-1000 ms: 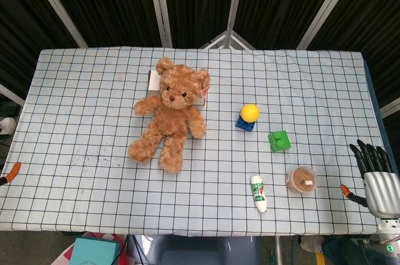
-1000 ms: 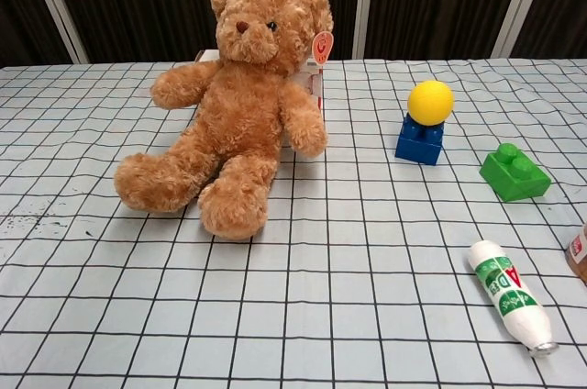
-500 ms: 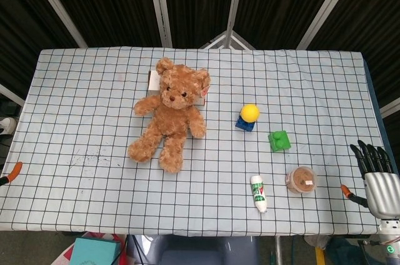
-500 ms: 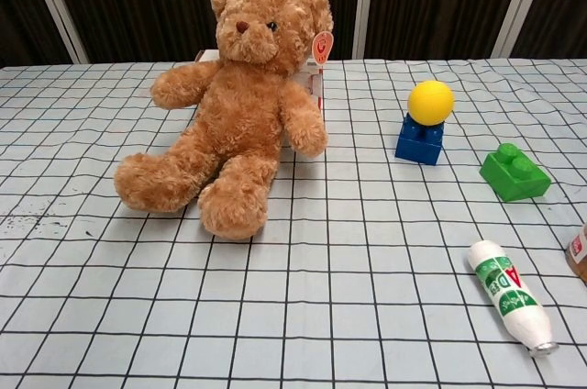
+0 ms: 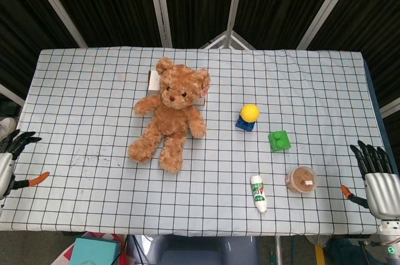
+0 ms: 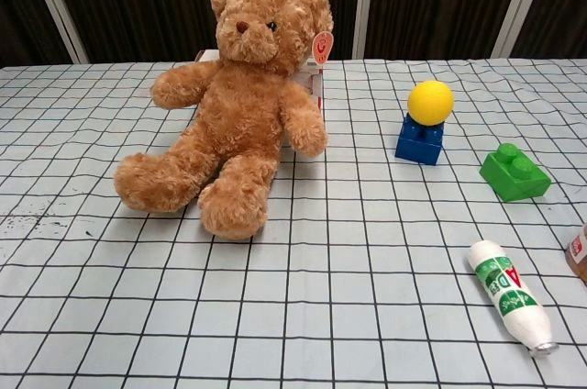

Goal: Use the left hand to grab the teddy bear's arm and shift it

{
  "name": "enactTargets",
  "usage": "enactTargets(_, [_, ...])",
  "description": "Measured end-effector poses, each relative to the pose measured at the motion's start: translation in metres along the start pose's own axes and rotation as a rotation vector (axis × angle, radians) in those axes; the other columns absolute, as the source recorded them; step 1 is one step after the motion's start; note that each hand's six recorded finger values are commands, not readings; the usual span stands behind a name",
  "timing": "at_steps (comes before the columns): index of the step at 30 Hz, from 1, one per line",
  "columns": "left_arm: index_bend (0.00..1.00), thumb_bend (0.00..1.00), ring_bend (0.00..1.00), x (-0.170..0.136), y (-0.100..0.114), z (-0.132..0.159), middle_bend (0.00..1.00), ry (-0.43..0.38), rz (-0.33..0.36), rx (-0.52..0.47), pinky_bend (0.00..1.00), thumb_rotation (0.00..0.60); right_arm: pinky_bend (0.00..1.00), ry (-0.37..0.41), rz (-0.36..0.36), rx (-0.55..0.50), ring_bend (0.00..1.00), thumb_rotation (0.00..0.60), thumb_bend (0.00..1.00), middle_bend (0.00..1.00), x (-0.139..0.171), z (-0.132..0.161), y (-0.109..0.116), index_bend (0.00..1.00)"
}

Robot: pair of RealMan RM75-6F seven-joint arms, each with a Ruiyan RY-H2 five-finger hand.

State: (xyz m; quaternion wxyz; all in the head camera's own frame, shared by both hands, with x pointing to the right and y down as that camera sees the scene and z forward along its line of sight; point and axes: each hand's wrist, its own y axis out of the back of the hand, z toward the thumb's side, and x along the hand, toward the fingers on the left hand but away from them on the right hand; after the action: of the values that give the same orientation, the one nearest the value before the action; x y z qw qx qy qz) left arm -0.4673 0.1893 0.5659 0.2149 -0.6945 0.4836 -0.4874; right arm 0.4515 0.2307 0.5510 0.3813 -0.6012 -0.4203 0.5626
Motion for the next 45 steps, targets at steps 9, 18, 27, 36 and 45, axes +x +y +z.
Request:
enactTargets(9, [0.07, 0.17, 0.00, 0.055, -0.032, 0.045, 0.05, -0.105, -0.203, -0.630, 0.06, 0.600, 0.00, -0.011, 0.003, -0.013, 0.03, 0.600, 0.21, 0.02, -0.003, -0.006, 0.000, 0.00])
enactTargets(18, [0.10, 0.16, 0.00, 0.122, -0.058, 0.074, 0.11, -0.020, -0.264, -0.887, 0.06, 0.600, 0.00, -0.021, 0.015, -0.015, 0.03, 0.600, 0.21, 0.02, -0.005, -0.009, -0.003, 0.00])
enactTargets(27, [0.12, 0.16, 0.00, 0.168, -0.078, 0.086, 0.14, 0.069, -0.232, -1.003, 0.06, 0.600, 0.00, -0.034, 0.023, -0.014, 0.03, 0.600, 0.21, 0.02, -0.007, -0.014, -0.005, 0.00])
enactTargets(36, [0.12, 0.16, 0.00, 0.188, -0.094, 0.095, 0.14, 0.105, -0.252, -0.984, 0.06, 0.600, 0.00, -0.040, 0.043, -0.014, 0.03, 0.600, 0.21, 0.02, -0.010, -0.015, -0.011, 0.00])
enactTargets(45, [0.12, 0.16, 0.00, 0.201, -0.117, 0.089, 0.14, 0.164, -0.265, -0.936, 0.06, 0.600, 0.00, -0.042, 0.051, -0.012, 0.03, 0.600, 0.21, 0.02, -0.011, -0.016, -0.014, 0.00])
